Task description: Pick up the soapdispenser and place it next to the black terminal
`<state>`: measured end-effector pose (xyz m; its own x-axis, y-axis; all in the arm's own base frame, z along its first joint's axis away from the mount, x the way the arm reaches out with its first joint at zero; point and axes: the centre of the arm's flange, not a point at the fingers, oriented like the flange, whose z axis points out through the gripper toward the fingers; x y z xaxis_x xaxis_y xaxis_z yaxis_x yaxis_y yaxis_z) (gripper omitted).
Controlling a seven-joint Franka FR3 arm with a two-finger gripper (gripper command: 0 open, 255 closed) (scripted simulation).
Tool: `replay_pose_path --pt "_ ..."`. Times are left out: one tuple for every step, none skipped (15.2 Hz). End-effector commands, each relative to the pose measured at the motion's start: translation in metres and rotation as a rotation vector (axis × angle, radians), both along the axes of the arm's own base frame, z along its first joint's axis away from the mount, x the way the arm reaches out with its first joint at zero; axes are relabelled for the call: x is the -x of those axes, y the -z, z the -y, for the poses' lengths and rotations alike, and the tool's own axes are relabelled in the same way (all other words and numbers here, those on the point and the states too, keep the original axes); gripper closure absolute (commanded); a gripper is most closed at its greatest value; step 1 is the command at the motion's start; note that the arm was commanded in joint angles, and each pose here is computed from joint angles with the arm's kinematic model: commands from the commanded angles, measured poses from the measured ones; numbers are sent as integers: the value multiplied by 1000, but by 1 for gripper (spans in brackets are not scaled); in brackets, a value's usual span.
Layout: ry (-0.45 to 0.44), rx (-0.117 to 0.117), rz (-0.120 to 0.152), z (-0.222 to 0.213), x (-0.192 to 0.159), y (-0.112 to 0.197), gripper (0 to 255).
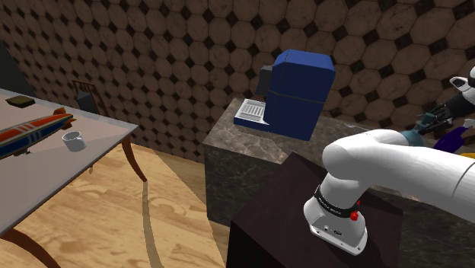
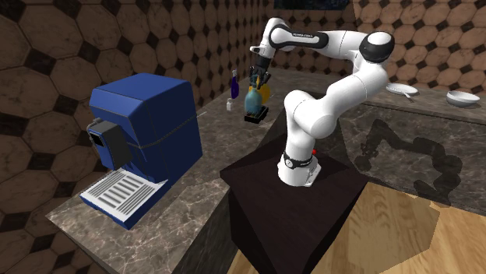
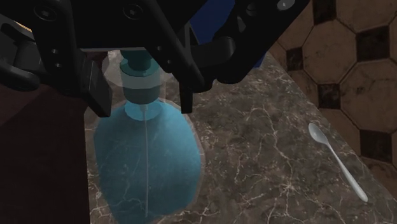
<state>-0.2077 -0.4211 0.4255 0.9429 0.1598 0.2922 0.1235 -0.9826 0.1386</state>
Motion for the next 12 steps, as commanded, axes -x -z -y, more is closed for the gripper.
replay_pose_path --pt "0 1 0 -1 -1 11 255" --pt "0 1 0 -1 -1 16 255" --pt "0 1 0 -1 -1 21 255" --pt "0 1 0 -1 -1 27 255" --pt "0 1 0 -1 -1 32 255" --pt "0 1 0 -1 -1 37 255" --pt "0 1 0 -1 -1 42 255" --pt "0 1 0 -1 -1 48 255" --pt "0 1 0 -1 -1 53 255" --pt "0 1 0 -1 -1 58 255" --pt "0 1 0 -1 -1 64 255" --pt "0 1 0 -1 -1 69 255"
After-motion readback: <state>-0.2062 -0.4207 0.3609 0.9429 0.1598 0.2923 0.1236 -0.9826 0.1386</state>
